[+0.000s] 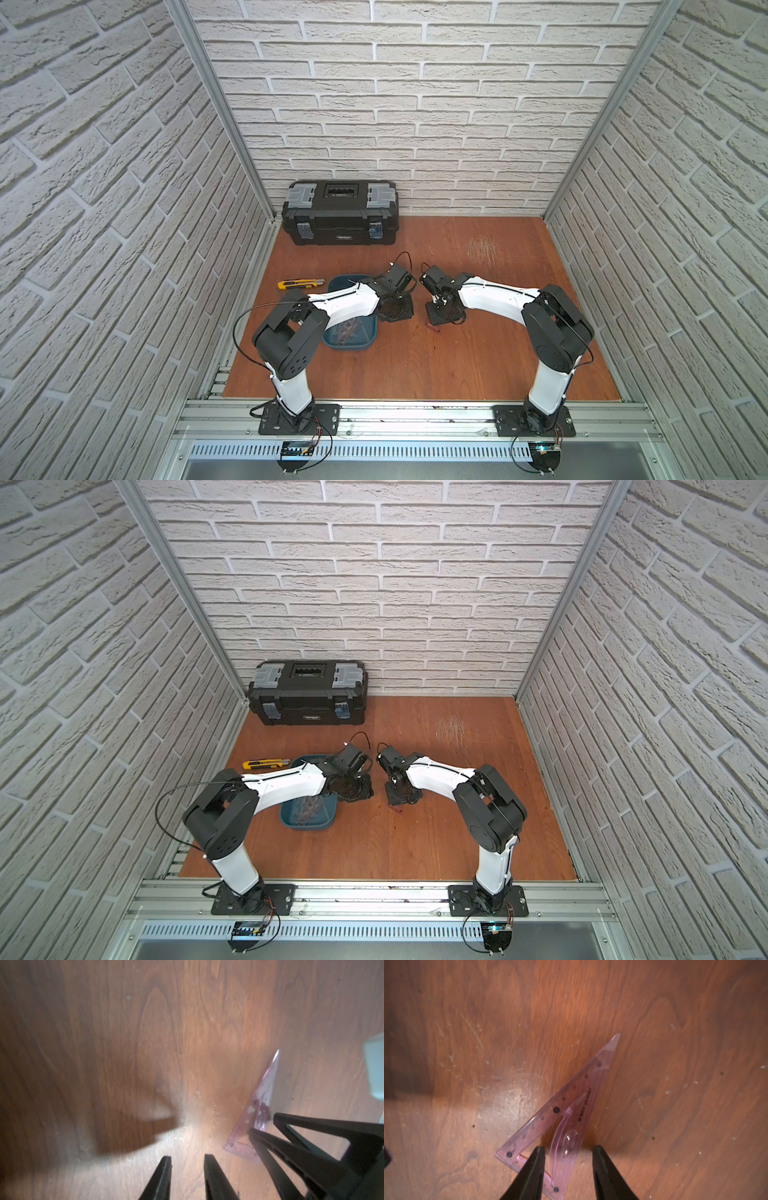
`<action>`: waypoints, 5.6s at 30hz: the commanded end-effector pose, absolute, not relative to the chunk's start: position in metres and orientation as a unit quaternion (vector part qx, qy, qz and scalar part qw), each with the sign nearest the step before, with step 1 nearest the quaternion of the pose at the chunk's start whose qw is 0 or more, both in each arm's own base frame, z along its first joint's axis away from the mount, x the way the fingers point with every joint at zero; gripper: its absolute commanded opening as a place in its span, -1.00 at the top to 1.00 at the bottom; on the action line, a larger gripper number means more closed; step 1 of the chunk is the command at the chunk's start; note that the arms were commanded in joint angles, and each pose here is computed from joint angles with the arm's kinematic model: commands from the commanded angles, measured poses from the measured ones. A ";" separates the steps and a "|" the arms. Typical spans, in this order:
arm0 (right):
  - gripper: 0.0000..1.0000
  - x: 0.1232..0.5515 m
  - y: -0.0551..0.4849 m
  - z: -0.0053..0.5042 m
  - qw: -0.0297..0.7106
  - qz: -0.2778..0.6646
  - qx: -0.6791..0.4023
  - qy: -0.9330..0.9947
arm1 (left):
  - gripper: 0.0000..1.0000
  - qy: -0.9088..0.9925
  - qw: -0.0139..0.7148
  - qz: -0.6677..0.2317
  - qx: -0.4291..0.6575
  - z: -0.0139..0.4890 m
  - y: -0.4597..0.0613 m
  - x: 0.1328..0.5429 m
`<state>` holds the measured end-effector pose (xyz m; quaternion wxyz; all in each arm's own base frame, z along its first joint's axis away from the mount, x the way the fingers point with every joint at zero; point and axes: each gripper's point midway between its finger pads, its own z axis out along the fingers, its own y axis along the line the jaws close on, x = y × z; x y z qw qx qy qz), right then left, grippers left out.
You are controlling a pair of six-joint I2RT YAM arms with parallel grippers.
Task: Put the scattered rulers into the storage box
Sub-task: Pick up the ruler from the center of the board, then place the ruler in the storage box, then reset both arms
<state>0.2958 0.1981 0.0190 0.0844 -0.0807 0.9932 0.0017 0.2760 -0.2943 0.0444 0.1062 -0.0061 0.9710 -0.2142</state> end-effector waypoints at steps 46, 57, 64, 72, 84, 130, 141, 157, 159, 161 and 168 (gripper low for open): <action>0.57 0.286 0.196 -0.019 0.041 0.102 0.000 0.994 | 0.31 0.944 0.081 -0.318 -0.018 0.028 -0.344 0.271; 0.57 0.285 0.191 -0.025 0.033 0.127 0.022 0.991 | 0.32 0.942 0.068 -0.328 -0.010 0.024 -0.355 0.269; 0.57 0.283 0.187 -0.026 0.031 0.134 0.030 0.990 | 0.49 0.942 0.073 -0.327 -0.011 0.026 -0.356 0.272; 0.52 0.288 0.188 0.000 0.058 0.152 0.030 0.986 | 0.83 0.944 0.080 -0.320 -0.009 0.033 -0.354 0.275; 0.09 0.305 0.172 0.123 0.185 0.155 0.013 0.970 | 1.00 0.947 0.105 -0.303 0.015 0.070 -0.350 0.281; -0.17 0.327 0.159 0.176 0.281 0.146 -0.010 0.949 | -0.96 0.939 0.314 -0.130 -0.059 0.213 -0.116 0.272; -0.04 0.386 0.096 0.319 0.575 0.006 0.055 0.816 | -0.96 0.858 0.498 0.113 -0.056 0.327 -0.060 0.363; -0.71 0.407 0.003 0.227 0.568 -0.239 0.052 0.786 | -0.97 0.843 0.482 0.217 -0.096 0.196 0.050 0.376; -0.71 0.404 -0.004 0.205 0.558 -0.252 0.052 0.789 | -0.97 0.847 0.472 0.223 -0.103 0.175 0.060 0.369; -0.72 0.402 -0.011 0.188 0.548 -0.270 0.050 0.790 | -0.97 0.842 0.478 0.227 -0.105 0.163 0.065 0.367; -0.75 0.408 -0.009 0.174 0.601 -0.229 0.030 0.765 | -0.96 0.838 0.509 0.184 -0.067 0.120 0.057 0.379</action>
